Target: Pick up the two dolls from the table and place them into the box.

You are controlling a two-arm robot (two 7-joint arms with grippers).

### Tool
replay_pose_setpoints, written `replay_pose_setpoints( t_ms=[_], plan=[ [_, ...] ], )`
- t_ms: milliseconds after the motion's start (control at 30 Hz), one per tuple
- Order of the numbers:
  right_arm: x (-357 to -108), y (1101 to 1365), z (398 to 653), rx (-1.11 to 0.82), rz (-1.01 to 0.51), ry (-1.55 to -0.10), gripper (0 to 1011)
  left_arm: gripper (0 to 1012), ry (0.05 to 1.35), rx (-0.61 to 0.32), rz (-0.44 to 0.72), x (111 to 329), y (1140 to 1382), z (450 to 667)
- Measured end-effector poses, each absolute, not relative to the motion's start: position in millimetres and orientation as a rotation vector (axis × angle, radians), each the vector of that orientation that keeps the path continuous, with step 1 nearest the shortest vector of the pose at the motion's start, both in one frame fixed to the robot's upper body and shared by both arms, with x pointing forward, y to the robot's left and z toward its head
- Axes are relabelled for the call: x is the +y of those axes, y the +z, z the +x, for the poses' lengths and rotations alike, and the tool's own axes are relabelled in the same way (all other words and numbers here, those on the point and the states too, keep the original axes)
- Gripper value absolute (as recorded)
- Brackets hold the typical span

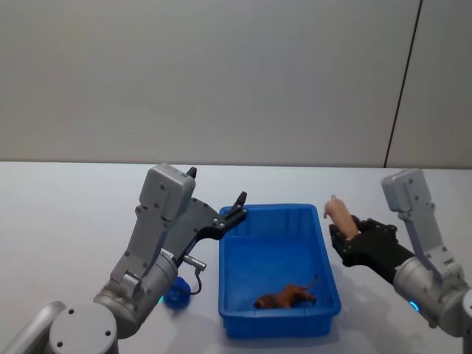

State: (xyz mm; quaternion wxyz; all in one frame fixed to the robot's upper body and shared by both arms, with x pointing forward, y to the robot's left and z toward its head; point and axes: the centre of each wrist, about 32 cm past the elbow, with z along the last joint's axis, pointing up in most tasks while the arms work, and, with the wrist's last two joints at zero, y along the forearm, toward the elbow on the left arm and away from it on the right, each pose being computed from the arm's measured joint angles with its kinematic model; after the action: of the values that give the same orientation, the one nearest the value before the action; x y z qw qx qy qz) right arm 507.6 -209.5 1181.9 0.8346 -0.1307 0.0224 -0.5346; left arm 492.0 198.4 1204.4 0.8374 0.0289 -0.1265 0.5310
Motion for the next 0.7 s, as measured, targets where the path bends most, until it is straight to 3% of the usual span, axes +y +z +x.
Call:
replay_pose_setpoints(
  t_ms=[333, 433, 700],
  plan=[
    [-195, 1192, 506, 0.039, -0.273, -1.052, 373, 1003, 1.124, -0.268, 0.061, 198, 1204, 492],
    [-189, 1191, 506, 0.048, -0.288, -1.030, 434, 1003, 1.124, -0.268, 0.061, 198, 1204, 492],
    [-182, 1185, 505, 0.062, -0.320, -1.008, 718, 1003, 1.124, -0.268, 0.061, 198, 1204, 492]
  ],
)
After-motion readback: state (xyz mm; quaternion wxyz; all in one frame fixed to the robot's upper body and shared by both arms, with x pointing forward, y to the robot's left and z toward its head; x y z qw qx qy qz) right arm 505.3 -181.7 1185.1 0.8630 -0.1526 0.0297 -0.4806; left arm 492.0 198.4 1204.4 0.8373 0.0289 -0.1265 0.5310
